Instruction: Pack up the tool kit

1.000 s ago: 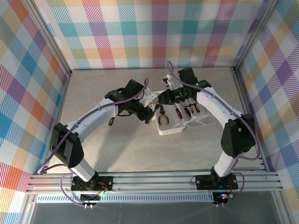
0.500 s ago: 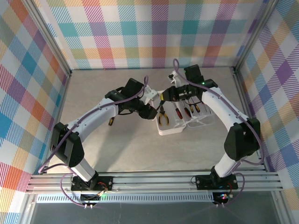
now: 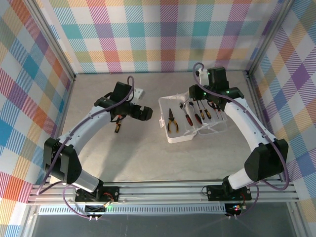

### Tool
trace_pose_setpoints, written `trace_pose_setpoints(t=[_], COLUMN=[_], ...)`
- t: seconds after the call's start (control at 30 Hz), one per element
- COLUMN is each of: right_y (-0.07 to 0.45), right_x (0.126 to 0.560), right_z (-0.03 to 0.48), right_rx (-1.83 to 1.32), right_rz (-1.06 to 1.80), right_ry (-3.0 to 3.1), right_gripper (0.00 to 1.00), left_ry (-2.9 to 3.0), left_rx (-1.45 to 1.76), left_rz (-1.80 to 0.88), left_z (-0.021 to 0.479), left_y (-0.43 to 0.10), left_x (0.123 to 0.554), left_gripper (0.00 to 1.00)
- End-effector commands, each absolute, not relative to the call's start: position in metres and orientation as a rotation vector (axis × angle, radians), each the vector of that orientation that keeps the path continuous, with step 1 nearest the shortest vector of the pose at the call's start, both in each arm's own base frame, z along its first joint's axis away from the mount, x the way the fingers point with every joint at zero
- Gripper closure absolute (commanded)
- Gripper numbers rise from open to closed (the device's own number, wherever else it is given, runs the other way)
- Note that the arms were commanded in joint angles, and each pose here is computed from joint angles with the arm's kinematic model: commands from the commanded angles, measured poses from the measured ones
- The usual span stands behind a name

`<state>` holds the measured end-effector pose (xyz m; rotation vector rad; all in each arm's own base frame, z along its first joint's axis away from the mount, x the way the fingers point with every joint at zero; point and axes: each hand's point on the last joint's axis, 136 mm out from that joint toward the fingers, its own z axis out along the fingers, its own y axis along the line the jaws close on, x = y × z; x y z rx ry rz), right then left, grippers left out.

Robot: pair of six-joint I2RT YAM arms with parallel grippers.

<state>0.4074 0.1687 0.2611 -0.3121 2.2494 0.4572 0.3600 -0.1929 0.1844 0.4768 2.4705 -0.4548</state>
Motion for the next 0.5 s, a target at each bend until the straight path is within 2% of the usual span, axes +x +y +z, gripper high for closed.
trace_pose_setpoints(t=[0.0, 0.23, 0.47], right_y=[0.16, 0.17, 0.183], right_x=[0.432, 0.454, 0.463], right_z=[0.285, 0.282, 0.259], right_rx=[-0.321, -0.391, -0.478], right_rz=[0.281, 0.186, 0.13], right_ry=[2.092, 2.031, 2.044], right_gripper=[1.0, 1.0, 1.0], left_ry=[2.634, 2.666, 2.664], left_rx=[0.257, 0.197, 0.206], left_rz=[-0.345, -0.319, -0.326], left_z=[0.15, 0.14, 0.14], left_y=[-0.158, -0.146, -0.148], left_x=[0.361, 0.362, 0.363], left_gripper=[0.0, 0.0, 0.0])
